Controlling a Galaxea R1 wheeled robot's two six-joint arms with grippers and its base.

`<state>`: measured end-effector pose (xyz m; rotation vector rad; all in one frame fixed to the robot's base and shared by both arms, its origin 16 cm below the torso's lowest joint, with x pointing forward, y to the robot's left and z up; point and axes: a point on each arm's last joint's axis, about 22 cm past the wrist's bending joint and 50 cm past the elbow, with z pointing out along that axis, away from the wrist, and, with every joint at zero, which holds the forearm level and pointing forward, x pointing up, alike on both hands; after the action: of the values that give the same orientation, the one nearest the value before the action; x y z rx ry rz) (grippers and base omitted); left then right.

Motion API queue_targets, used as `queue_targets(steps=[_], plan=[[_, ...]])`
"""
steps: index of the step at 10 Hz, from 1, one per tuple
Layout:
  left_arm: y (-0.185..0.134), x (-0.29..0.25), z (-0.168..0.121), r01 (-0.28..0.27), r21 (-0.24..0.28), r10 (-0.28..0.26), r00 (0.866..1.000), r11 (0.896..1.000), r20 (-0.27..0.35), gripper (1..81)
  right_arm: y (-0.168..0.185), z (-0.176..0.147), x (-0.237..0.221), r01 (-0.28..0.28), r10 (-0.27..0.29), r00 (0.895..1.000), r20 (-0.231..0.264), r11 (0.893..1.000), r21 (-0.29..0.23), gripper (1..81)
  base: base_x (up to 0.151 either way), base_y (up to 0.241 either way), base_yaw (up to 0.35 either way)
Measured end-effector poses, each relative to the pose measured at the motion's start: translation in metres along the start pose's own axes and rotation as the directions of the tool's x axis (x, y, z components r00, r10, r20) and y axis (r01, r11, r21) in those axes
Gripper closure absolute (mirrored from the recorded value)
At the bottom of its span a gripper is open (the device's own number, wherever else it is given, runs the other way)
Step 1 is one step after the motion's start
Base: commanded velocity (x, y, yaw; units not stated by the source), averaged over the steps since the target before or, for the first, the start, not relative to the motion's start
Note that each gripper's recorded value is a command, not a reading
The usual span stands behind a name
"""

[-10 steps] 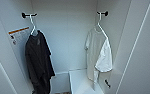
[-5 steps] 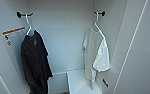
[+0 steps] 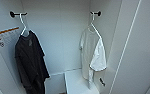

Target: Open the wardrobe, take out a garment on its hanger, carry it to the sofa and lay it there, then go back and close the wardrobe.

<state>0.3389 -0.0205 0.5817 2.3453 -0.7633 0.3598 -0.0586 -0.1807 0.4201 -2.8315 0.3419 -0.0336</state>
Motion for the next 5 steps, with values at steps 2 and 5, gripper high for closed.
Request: queue_targets(steps=[2, 5], plan=[[-0.01, 0.029, -0.016, -0.012, 0.006, 0.012, 1.0, 1.0, -0.019, 1.0, 0.05, -0.012, 0.001, -0.028, 0.028, 1.0, -0.004, 0.997, -0.067, 1.0, 0.0, 0.0, 0.0], [0.011, 0.083, -0.038, -0.057, -0.041, 0.056, 0.997, 0.997, -0.045, 1.0, 0.038, -0.009, 0.002, -0.037, 0.036, 0.999, -0.012, 0.998, -0.05, 1.0, 0.0, 0.0, 0.0]])
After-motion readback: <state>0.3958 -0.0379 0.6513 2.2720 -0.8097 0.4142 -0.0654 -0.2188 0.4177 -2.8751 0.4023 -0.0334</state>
